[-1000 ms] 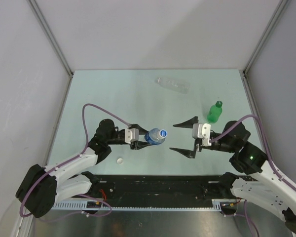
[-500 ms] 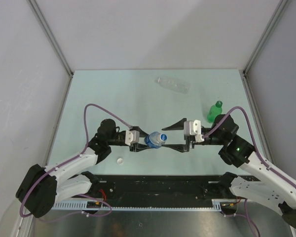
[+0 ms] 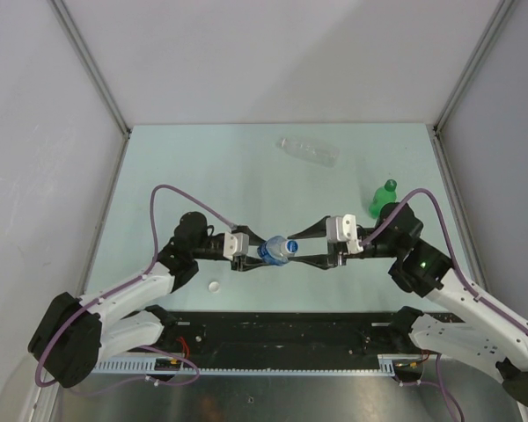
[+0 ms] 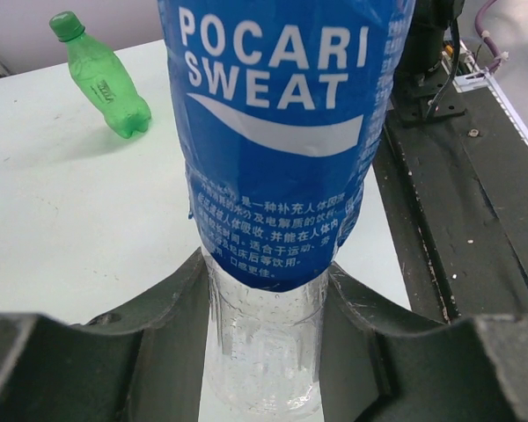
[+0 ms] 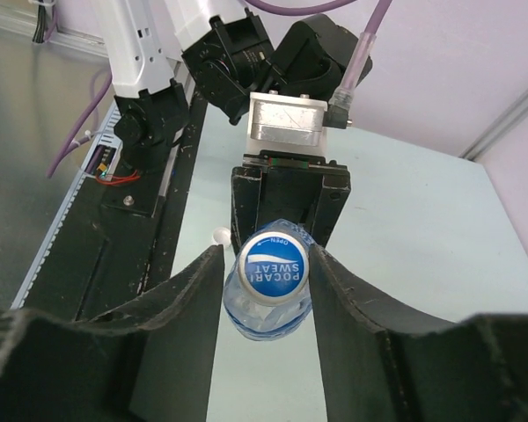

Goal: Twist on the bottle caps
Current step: Screw the bottle cap onto the plastic bottle.

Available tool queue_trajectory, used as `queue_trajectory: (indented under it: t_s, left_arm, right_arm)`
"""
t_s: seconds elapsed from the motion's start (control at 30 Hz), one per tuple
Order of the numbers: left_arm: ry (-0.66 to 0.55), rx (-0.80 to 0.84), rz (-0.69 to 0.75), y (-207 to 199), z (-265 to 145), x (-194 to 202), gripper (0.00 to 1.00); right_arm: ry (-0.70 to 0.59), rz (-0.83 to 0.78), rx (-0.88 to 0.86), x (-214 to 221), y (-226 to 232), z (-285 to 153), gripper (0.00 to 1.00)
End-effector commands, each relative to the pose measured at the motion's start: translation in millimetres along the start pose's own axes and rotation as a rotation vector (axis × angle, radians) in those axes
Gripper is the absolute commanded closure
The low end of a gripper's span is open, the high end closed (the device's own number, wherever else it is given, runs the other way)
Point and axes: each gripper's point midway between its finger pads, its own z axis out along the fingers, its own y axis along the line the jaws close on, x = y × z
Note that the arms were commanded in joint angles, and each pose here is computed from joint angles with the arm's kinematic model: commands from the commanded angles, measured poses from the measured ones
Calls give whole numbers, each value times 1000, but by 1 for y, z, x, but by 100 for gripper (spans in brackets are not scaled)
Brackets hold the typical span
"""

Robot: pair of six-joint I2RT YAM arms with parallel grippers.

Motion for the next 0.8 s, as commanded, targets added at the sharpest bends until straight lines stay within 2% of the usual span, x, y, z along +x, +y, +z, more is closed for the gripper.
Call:
queue_trajectory:
  t_s: [0.0,0.17,0.33,0.43,0.57,0.77]
  left_arm:
    - [-51,-7,95,11,-1,-29,100]
    - [-42,-57,93,20,-2,-32,100]
    - [-26,-247,82,55,-10,-45,100]
    - [-28,-376,94,76,-20,-58,100]
    - [-24,-504,138,95,-29,-72,100]
    - [29,-672,177,124,-20,-82,100]
  right_arm:
    - [-22,-8,-16,-12,0,2,56]
    - [-3,13,14,-7,-4,3,75]
    - [87,106,135,17,-22,4,83]
    - [174,233,310,45,-47,3,88]
    - [205,524,614,76,-82,-2,98]
    - [213,803,1004,117,-109,-28,98]
